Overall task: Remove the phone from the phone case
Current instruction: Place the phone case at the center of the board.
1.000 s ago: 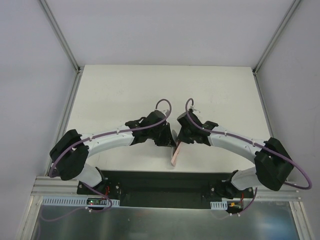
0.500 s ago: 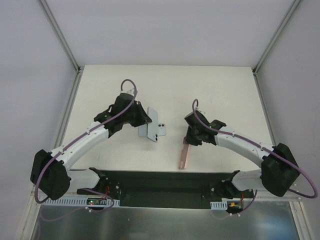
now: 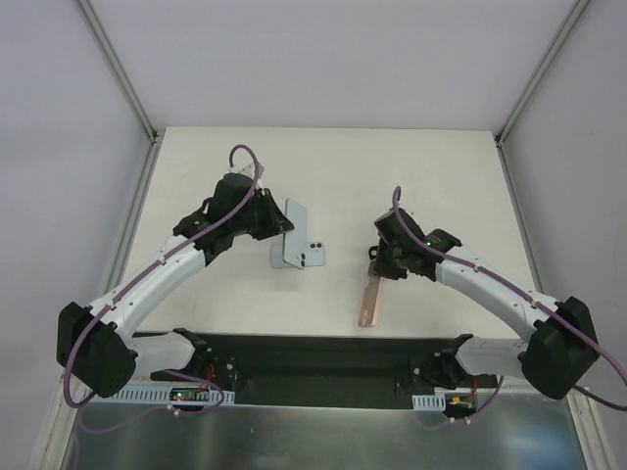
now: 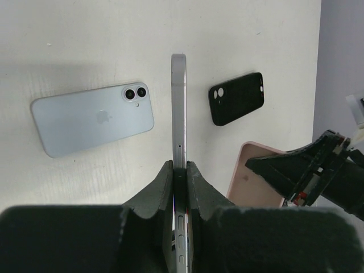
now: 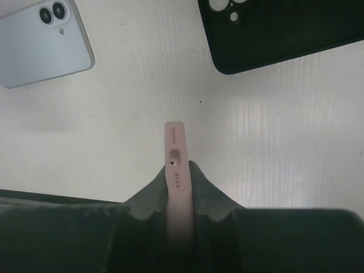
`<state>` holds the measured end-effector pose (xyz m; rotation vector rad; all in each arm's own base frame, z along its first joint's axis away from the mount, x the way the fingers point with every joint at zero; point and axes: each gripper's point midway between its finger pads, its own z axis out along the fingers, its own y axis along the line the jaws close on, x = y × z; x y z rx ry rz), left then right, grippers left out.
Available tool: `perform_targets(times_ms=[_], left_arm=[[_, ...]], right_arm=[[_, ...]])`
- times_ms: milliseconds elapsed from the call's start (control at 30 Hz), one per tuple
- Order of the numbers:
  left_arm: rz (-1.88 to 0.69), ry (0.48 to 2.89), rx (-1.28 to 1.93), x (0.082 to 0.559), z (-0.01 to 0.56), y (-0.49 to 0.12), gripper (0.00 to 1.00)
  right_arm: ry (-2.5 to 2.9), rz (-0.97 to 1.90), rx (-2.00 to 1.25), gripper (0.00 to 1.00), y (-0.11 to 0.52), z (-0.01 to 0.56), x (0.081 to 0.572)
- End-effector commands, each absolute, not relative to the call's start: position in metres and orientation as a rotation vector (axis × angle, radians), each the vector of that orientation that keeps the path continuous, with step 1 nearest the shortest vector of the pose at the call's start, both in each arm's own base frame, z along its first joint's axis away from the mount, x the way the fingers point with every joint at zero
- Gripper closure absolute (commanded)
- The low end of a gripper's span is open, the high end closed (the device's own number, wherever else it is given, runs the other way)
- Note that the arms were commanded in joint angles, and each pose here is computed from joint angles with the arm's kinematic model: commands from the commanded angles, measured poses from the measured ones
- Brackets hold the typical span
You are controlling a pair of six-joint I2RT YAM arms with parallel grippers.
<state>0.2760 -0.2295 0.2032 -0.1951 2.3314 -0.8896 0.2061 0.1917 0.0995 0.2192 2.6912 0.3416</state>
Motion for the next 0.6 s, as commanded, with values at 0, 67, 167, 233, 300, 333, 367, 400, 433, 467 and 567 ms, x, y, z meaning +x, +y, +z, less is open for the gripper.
perform_targets(times_ms=[0,67,167,233,300,333,367,400,433,467,567], left_arm=[[-0.951,2.228,-0.138,0.279,0.236,-0.231,1.0],[-0.964,2.224,-0.119,0.278,0.239,-0.231,1.0],[-1.009,2.215,-0.045,0.273,0.247,-0.236,1.0],[-1.03,2.199,0.014,0.271,0.254,-0.239,1.0],[-1.074,2.182,0.095,0.265,0.262,-0.244,1.0],[-1.081,2.18,0.112,0.263,0.263,-0.244,1.0],[-1.088,2.175,0.127,0.262,0.265,-0.244,1.0],[-1.096,2.164,0.158,0.26,0.268,-0.242,1.0],[-1.091,2.163,0.164,0.259,0.268,-0.241,1.0],[-1.084,2.17,0.167,0.258,0.268,-0.238,1.0],[-1.068,2.169,0.191,0.259,0.268,-0.23,1.0]], right_arm=[[2.611,0.395,0.187,0.99,0.184,0.133,0.213],[2.582,0.437,0.152,0.99,0.185,0.143,0.214],[2.534,0.528,0.052,0.99,0.189,0.158,0.213],[2.49,0.552,-0.008,0.98,0.186,0.166,0.215],[2.48,0.633,-0.075,0.99,0.191,0.171,0.206],[2.466,0.64,-0.107,0.99,0.19,0.173,0.206],[2.47,0.676,-0.138,0.99,0.192,0.171,0.201],[2.45,0.703,-0.157,0.99,0.192,0.175,0.199],[2.431,0.721,-0.178,0.99,0.191,0.177,0.2],[2.426,0.77,-0.21,0.98,0.195,0.18,0.195],[2.378,0.865,-0.289,0.99,0.2,0.188,0.19]])
